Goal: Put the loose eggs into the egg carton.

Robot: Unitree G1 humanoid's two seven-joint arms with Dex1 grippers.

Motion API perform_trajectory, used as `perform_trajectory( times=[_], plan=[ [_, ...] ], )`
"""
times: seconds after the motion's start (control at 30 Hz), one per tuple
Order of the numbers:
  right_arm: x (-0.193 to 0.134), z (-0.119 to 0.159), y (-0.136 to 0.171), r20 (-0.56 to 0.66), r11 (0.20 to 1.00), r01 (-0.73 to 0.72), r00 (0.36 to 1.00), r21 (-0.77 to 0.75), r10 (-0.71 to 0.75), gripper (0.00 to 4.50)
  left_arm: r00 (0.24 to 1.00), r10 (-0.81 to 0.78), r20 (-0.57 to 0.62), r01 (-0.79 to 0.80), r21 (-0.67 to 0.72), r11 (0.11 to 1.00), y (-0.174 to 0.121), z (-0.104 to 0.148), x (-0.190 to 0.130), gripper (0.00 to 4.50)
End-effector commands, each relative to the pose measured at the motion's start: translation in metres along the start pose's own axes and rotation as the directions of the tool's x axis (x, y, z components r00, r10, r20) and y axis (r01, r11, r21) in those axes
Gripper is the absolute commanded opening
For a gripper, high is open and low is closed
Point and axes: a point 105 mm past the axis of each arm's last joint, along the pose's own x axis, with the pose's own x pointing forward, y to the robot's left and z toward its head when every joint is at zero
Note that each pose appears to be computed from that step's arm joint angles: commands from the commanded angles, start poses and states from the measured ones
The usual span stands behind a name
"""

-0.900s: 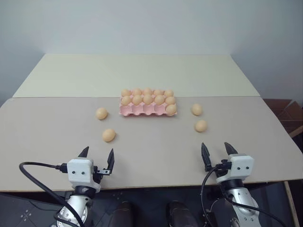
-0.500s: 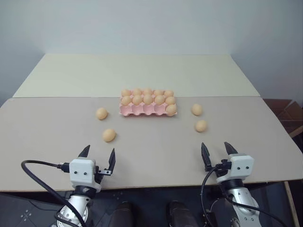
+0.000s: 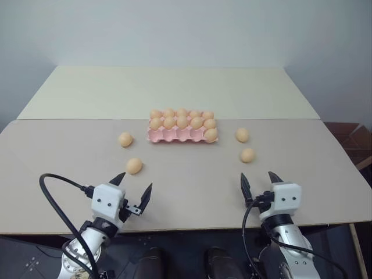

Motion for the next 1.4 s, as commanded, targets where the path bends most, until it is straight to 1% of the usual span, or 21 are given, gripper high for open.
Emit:
perform_trajectory(
  times=[0.03,0.1,0.13,0.2,0.23,0.3,0.4,0.53,0.63,0.87,1.03,1.27,1.37,1.4],
  plan=[
    [0.006,0.018,0.002,-0.002,0.998,0.032,0.999,-0.06,-0.032,4.5,0.989,-0.118,0.087,0.117,0.02,0.993,-0.006,0.018,0.007,4.45],
    [0.011,0.02,0.003,-0.038,0.995,0.048,0.998,-0.092,-0.052,4.5,0.972,-0.197,0.128,0.191,0.059,0.98,-0.008,0.026,0.011,4.45],
    [0.013,0.022,0.004,-0.044,0.996,0.051,0.998,-0.079,-0.055,4.5,0.964,-0.234,0.128,0.226,0.073,0.971,-0.009,0.028,0.012,4.45],
    [0.022,0.024,0.006,-0.085,0.997,0.056,0.995,-0.055,-0.06,4.5,0.907,-0.4,0.134,0.396,0.058,0.916,-0.014,0.036,0.011,4.45],
    [0.027,0.027,0.008,-0.09,0.997,0.065,0.994,-0.045,-0.069,4.5,0.873,-0.472,0.126,0.467,0.072,0.882,-0.015,0.038,0.01,4.45],
    [0.036,0.03,0.009,-0.113,0.996,0.082,0.99,-0.038,-0.085,4.5,0.821,-0.562,0.1,0.555,0.086,0.827,-0.016,0.04,0.01,4.45],
    [0.052,0.028,0.009,-0.146,0.992,0.115,0.982,-0.048,-0.121,4.5,0.762,-0.645,0.054,0.639,0.1,0.763,-0.014,0.041,0.011,4.45],
    [0.065,0.024,-0.001,-0.176,0.98,0.193,0.964,-0.05,-0.199,4.5,0.742,-0.669,0.03,0.661,0.13,0.739,-0.011,0.039,0.014,4.45],
    [0.077,0.018,-0.003,-0.213,0.978,0.209,0.954,-0.028,-0.21,4.5,0.732,-0.681,0.029,0.673,0.132,0.728,-0.013,0.038,0.017,4.45],
    [0.1,0.007,-0.001,-0.281,0.968,0.249,0.93,0.006,-0.238,4.5,0.734,-0.679,0.029,0.668,0.148,0.729,-0.015,0.036,0.022,4.45],
    [0.109,0.001,-0.001,-0.319,0.952,0.305,0.906,0.036,-0.278,4.5,0.734,-0.678,0.031,0.667,0.154,0.729,-0.016,0.036,0.022,4.45],
    [0.114,-0.001,-0.003,-0.339,0.937,0.343,0.892,0.072,-0.3,4.5,0.737,-0.676,0.028,0.665,0.154,0.731,-0.017,0.032,0.02,4.45],
    [0.114,0.0,-0.004,-0.336,0.934,0.348,0.892,0.084,-0.302,3.93,0.74,-0.672,0.025,0.661,0.153,0.734,-0.016,0.03,0.02,4.5],
    [0.115,0.0,-0.004,-0.337,0.933,0.349,0.892,0.089,-0.301,3.67,0.741,-0.671,0.024,0.66,0.153,0.735,-0.015,0.03,0.02,4.5]
  ],
)
